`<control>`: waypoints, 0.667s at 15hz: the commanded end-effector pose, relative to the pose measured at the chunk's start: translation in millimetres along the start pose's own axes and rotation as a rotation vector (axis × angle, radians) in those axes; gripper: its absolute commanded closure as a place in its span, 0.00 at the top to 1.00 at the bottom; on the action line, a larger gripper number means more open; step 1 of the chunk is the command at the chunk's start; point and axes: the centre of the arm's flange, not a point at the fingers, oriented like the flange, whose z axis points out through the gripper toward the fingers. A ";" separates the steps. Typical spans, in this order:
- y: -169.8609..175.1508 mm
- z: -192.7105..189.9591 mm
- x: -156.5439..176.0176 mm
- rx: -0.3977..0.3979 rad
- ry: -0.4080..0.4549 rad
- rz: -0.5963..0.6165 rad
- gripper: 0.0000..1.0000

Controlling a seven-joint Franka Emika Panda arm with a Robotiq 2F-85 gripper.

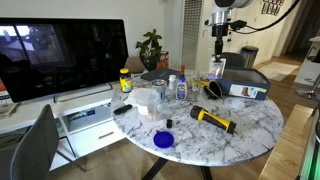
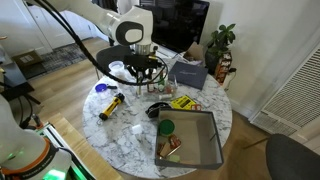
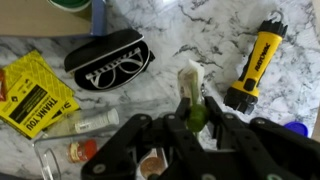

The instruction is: Pick up the white packet with a green top from the clear container and put it on the table right side up

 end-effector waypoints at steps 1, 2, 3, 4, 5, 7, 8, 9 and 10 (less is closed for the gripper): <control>-1.1 26.6 -35.0 0.029 0.037 0.150 0.05; 1.0 34.1 -36.4 0.048 0.040 0.181 0.05; 2.7 40.4 -37.4 0.056 0.045 0.218 0.05; 6.5 50.1 -34.8 0.056 0.054 0.274 0.05; 8.8 56.9 -31.6 0.056 0.059 0.310 0.05; 11.7 72.3 -22.5 0.061 0.050 0.413 0.05; 13.7 80.3 -18.2 0.045 0.042 0.469 0.05; 15.2 88.4 -12.7 0.041 0.027 0.525 0.05; 16.6 95.8 -8.5 0.040 0.021 0.570 0.05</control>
